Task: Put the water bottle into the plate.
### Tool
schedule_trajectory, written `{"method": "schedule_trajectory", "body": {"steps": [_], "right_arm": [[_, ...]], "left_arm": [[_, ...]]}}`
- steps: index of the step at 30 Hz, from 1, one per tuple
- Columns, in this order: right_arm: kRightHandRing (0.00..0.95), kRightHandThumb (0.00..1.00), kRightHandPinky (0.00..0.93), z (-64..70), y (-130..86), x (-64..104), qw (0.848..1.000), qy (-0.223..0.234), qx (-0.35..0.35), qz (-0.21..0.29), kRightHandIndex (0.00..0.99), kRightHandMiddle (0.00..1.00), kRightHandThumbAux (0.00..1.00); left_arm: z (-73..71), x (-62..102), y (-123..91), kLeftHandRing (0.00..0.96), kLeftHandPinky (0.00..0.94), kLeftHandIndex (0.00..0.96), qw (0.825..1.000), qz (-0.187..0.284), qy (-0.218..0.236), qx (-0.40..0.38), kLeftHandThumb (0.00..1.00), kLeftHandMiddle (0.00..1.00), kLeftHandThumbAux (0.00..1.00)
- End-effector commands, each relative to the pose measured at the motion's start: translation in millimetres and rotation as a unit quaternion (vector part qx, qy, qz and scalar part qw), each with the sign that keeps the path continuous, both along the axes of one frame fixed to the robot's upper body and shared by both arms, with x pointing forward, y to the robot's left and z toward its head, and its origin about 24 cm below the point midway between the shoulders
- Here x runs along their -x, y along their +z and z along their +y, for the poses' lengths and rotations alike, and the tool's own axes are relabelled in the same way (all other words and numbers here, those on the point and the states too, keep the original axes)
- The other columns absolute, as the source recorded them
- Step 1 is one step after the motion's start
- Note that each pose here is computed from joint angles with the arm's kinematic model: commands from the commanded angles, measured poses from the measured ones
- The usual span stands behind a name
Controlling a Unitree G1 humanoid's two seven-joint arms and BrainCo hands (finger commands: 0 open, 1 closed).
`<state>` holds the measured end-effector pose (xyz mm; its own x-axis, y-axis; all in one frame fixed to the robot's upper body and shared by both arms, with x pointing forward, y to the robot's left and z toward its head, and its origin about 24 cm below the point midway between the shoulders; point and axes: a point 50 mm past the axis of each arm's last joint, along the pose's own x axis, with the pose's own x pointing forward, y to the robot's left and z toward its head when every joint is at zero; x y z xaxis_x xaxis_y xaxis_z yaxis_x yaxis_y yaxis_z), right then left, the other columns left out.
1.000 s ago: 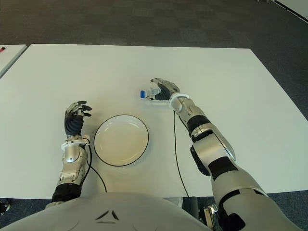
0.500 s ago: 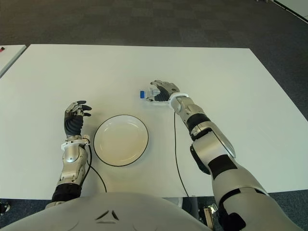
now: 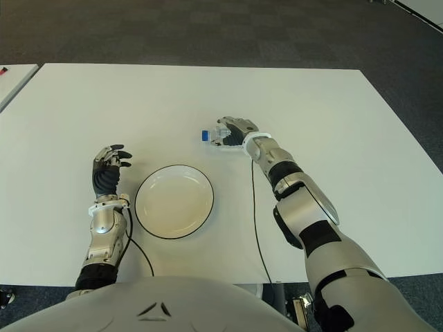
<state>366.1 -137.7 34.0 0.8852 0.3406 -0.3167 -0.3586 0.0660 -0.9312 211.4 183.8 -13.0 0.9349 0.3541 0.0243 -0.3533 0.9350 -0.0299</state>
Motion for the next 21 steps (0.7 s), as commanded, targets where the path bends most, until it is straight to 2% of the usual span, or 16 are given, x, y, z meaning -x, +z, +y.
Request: {"method": "schedule_trajectory", "body": {"steps": [1,8,12,21], "right_arm": [[0.147,0.339,0.247,-2.7,2.5,-2.3,1.0,-0.008,0.001,0.0,0.0,0.025,0.36],[0.148,0.323,0.287,-2.8,4.5,-3.7,1.0,-0.006,0.005,0.0,0.0,0.028,0.366],[0.156,0.329,0.352,-2.7,5.9,-5.0,1.0,-0.004,0.013,0.009,0.0,0.022,0.364],[0.165,0.429,0.361,-2.0,9.1,-8.8,0.997,0.008,0.064,0.043,0.0,0.003,0.354]], "left_arm": [[-0.8,2.7,-1.7,0.478,0.517,0.385,1.0,0.006,0.006,0.006,0.946,0.527,0.654],[-1.0,2.3,-0.7,0.479,0.519,0.384,1.0,0.005,0.008,0.006,0.946,0.526,0.654],[-1.3,1.7,-0.2,0.478,0.508,0.385,1.0,0.004,0.008,0.005,0.946,0.529,0.654],[-2.0,1.8,0.3,0.477,0.515,0.387,1.0,0.002,0.009,0.006,0.946,0.527,0.654]]}}
